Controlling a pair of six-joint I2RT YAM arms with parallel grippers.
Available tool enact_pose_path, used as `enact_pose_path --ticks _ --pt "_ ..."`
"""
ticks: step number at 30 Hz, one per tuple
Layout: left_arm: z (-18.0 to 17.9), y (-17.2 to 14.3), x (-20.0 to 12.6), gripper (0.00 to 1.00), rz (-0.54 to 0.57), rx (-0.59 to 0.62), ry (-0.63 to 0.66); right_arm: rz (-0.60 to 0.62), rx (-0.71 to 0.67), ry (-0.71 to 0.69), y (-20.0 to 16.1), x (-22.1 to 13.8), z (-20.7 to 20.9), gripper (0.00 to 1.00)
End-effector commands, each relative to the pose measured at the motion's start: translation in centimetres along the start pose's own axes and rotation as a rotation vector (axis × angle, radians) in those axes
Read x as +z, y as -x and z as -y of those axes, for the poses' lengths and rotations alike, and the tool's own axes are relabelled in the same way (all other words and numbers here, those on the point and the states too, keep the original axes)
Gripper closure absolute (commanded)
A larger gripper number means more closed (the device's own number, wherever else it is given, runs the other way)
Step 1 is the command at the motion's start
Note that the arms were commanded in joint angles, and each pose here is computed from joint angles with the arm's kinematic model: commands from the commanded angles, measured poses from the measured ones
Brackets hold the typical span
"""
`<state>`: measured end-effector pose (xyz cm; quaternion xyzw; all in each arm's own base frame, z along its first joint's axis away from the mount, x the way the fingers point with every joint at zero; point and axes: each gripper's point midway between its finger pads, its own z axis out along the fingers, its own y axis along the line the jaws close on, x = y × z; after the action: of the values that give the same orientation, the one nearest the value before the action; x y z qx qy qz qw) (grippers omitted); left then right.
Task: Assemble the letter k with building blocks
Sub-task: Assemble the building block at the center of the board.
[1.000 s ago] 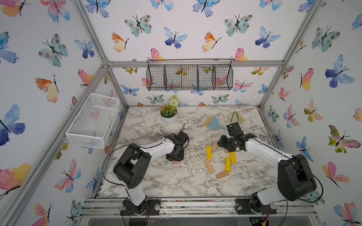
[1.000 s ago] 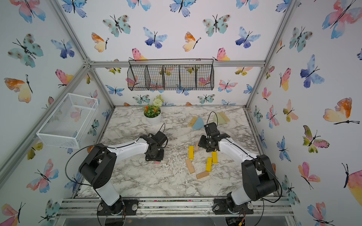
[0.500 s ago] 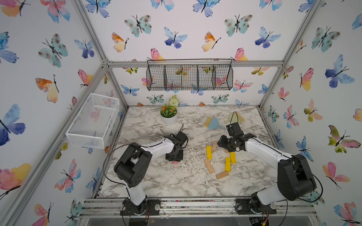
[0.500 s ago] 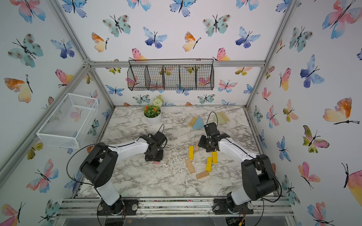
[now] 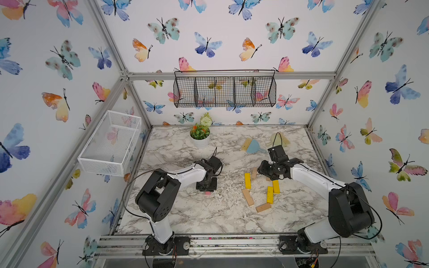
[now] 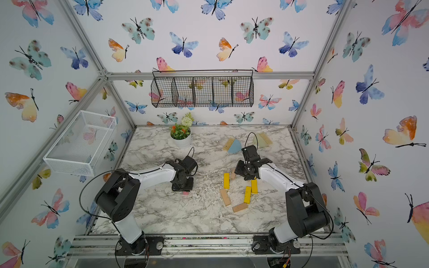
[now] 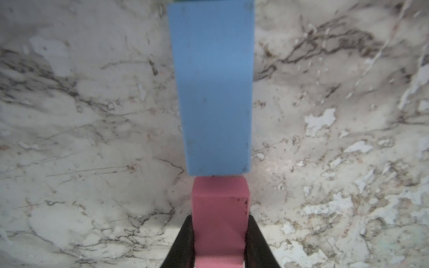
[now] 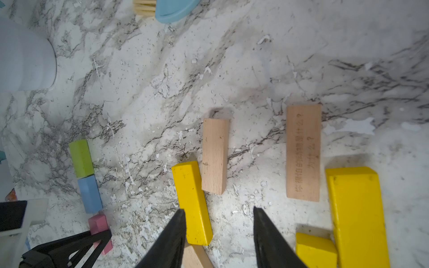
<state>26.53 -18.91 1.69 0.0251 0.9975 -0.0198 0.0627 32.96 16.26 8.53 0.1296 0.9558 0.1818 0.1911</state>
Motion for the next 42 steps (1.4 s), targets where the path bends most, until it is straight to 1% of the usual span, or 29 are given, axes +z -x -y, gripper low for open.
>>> enact_pose_path --ticks 1,14,33,42 --pt "-0.3 0.0 1.0 0.7 -0.021 -0.019 0.009 -0.017 -0.006 -0.004 -0.4 0.5 0.3 0.51" --pt "0.0 0.9 1.1 0.7 -0.008 -0.025 0.003 -0.021 -0.007 -0.004 -0.5 0.6 0.4 0.51" --pt "-0.2 1.1 1.7 0.7 -0.019 -0.031 0.008 -0.03 -0.006 -0.005 -0.7 0.9 0.4 0.51" --pt "-0.5 0.7 1.9 0.59 -0.028 -0.047 0.018 -0.034 -0.005 -0.003 -0.8 1.0 0.5 0.51"
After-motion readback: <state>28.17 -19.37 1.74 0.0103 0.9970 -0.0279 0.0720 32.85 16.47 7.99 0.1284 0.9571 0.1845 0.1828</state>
